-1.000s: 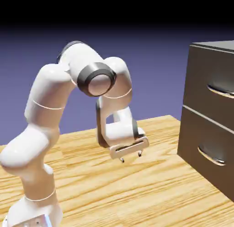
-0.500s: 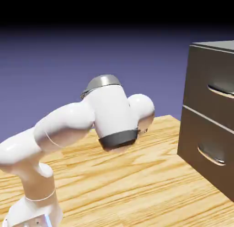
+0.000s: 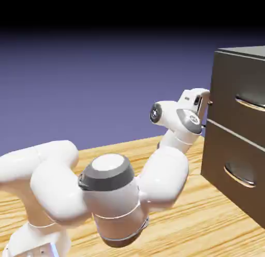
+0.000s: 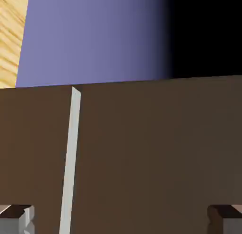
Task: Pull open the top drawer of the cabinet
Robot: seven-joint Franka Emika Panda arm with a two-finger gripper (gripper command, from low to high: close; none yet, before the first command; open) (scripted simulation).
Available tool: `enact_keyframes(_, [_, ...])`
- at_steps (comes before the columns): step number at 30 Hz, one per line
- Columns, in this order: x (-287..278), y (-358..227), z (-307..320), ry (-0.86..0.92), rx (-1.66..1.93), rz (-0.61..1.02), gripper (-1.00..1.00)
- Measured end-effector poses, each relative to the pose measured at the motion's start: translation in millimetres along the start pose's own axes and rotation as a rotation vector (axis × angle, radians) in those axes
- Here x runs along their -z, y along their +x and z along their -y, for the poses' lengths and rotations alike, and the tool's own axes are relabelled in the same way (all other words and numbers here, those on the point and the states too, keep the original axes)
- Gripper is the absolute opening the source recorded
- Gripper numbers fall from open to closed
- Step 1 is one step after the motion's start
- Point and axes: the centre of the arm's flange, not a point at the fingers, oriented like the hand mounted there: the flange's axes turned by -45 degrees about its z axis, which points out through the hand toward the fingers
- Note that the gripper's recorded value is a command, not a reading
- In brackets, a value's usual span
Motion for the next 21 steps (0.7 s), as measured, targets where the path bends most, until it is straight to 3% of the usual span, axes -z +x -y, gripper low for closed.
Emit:
enact_keyframes(2, [9, -49, -22, -0.091, -0.001, 0.107, 1.00])
enact_keyframes(9, [-39, -57, -27, -0.096, -0.001, 0.113, 1.00])
enact_keyframes(10, [-40, -58, -27, -0.096, -0.001, 0.113, -1.00])
enact_keyframes(21, [49, -48, -19, -0.093, -0.003, 0.113, -1.00])
